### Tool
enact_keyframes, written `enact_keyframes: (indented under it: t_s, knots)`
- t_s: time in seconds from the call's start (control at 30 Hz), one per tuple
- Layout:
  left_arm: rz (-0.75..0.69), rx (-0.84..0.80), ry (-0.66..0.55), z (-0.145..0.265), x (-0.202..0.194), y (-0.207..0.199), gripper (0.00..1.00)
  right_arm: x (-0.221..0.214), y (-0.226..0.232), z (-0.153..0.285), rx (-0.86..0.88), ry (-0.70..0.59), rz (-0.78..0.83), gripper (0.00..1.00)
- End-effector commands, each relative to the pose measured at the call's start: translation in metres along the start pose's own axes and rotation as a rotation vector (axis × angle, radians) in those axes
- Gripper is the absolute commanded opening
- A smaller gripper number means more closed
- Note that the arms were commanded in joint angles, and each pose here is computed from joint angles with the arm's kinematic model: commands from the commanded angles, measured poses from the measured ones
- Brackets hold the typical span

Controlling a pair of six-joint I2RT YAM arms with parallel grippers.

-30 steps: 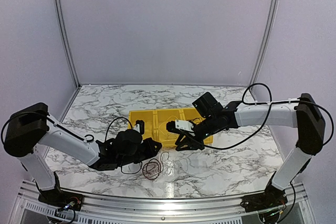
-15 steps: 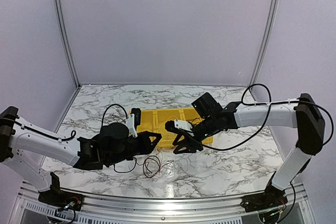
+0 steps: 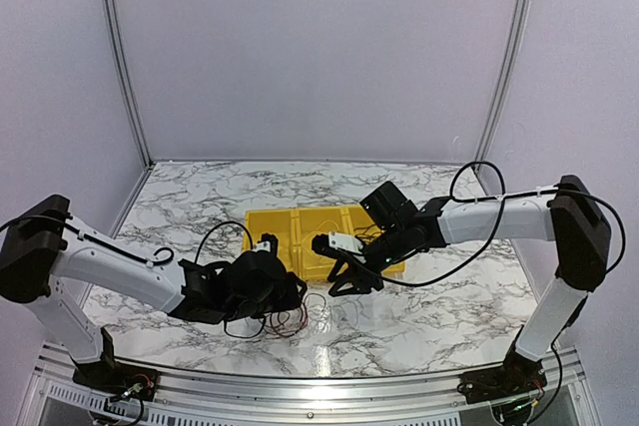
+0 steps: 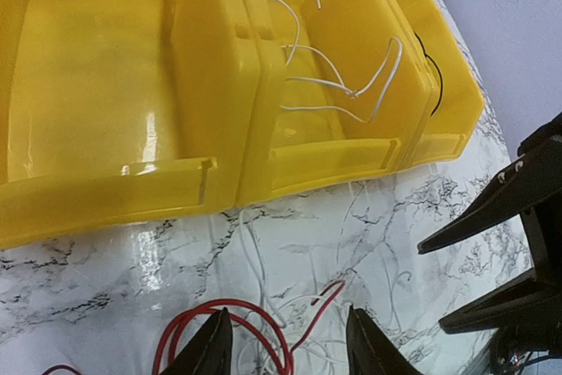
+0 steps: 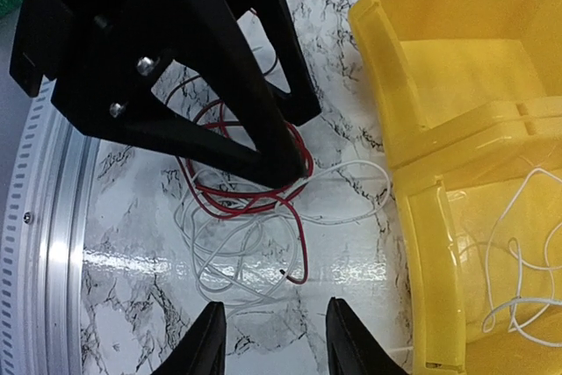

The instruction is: Untangle the cables

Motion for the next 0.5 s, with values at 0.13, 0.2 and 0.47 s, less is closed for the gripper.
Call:
enact_keyframes:
  t_s: [0.13,0.2,0.47]
  knots:
    - [0.099,0.049,0.026,-0.018,0.008,-0.001,0.41,0.007,0.001,0.0,0.007,-0.006,0.02,0.39]
    - [0.13,0.057,0.043,-0.024,0.008,0.004,0.37,0.007,0.0,0.001,0.006,-0.005,0.022,0.38]
    - [0.129,0.071,0.096,-0.044,0.001,0.003,0.28,0.006,0.001,0.001,0.011,-0.002,0.027,0.37]
Point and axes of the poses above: each gripper's point midway between its finger pads, its own z axis back along the fingers, its own y axis along the line the jaws close on, x = y × z, the point moved 8 cm from there along z, back along the fingers, and after that the axes turned 15 degrees about z, right-handed, at the moved point
